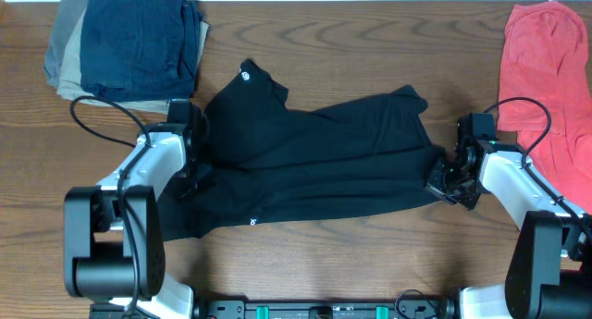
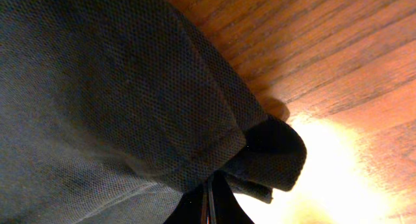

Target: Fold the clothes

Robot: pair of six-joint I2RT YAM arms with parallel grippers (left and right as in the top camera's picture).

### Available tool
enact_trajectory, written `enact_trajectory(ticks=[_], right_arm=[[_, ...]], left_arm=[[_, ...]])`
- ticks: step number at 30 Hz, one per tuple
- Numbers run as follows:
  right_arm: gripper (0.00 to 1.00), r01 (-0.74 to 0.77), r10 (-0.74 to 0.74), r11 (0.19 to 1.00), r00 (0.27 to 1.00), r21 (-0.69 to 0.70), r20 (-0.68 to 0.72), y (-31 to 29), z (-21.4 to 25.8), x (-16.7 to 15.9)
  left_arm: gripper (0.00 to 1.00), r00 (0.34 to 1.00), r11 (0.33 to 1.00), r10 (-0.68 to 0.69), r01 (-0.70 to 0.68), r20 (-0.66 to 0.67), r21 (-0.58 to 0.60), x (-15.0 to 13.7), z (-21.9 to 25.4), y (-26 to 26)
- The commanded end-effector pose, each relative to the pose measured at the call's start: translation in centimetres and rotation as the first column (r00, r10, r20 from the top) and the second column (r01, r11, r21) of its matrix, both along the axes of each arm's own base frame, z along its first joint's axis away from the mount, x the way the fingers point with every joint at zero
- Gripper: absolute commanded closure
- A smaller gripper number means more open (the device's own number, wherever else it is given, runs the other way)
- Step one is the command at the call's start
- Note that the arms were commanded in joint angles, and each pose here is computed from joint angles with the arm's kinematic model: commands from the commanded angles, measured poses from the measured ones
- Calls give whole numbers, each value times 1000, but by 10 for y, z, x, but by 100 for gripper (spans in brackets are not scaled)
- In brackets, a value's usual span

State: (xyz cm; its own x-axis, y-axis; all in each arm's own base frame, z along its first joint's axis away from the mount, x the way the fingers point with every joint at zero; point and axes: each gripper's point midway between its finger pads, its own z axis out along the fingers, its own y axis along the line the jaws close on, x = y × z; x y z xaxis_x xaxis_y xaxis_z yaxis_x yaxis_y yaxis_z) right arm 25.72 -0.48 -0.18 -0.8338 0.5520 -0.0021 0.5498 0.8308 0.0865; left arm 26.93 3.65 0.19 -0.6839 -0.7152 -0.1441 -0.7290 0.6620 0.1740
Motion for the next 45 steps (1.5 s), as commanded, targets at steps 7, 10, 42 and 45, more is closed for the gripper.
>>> enact_trajectory(ticks=[7, 10, 42, 45], right_arm=[[99, -17, 17, 1000, 1000, -25, -14, -4, 18, 10], [99, -50, 50, 998, 999, -26, -9, -5, 36, 19], [25, -257, 248, 957, 966, 139, 79, 27, 72, 37], [25, -257, 248, 957, 965, 138, 83, 27, 73, 38]], left_arm=[[94, 974, 998, -50, 39, 220, 51, 11, 69, 8], [85, 961, 996, -87, 82, 264, 29, 7, 88, 3], [30, 789, 720, -571, 614, 226, -325, -3, 49, -77], [34, 783, 712, -581, 621, 220, -329, -4, 47, -78]])
